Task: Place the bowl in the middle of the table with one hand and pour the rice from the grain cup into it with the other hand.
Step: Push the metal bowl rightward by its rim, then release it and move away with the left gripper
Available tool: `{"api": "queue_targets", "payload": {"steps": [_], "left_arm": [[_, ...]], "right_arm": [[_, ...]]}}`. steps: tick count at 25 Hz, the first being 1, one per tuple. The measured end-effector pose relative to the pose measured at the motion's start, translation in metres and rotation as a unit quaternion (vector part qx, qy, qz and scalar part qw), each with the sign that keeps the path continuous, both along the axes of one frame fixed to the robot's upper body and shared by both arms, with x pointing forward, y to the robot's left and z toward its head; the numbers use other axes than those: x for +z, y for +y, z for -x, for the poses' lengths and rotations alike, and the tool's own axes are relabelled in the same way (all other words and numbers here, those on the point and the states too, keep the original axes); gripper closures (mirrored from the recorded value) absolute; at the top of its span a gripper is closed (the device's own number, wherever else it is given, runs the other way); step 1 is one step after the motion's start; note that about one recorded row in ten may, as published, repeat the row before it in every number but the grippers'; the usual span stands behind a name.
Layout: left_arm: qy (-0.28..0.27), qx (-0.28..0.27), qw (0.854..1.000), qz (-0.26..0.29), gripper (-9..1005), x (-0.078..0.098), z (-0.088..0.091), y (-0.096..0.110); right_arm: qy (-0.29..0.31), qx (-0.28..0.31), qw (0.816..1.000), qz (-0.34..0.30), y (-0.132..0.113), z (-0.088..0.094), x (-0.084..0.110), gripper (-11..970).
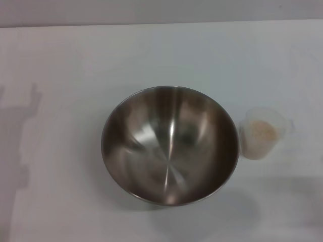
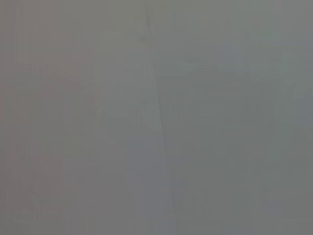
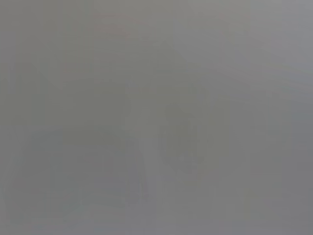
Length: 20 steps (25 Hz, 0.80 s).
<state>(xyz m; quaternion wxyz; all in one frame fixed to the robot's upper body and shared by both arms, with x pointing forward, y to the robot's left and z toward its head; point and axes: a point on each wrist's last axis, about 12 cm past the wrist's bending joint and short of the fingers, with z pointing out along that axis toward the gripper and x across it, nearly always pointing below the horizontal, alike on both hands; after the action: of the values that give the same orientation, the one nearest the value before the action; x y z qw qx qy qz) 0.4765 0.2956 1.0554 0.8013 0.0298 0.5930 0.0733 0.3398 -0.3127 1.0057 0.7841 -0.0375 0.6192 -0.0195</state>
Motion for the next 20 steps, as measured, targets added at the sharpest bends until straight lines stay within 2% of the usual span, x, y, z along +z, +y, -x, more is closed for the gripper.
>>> {"api": "queue_targets", "payload": {"steps": [11, 20], "left_arm": [[0.014, -0.005, 1.0, 0.008, 191, -0.006, -0.001, 0.002], [0.015, -0.009, 1.0, 0.01, 192, -0.007, -0.002, 0.002]], "right_arm": [[0.055, 0.024, 0.998, -0.002, 0.009, -0.002, -0.013, 187], [0.086, 0.04, 0.995, 0.004, 0.013, -0.013, -0.02, 188]]}}
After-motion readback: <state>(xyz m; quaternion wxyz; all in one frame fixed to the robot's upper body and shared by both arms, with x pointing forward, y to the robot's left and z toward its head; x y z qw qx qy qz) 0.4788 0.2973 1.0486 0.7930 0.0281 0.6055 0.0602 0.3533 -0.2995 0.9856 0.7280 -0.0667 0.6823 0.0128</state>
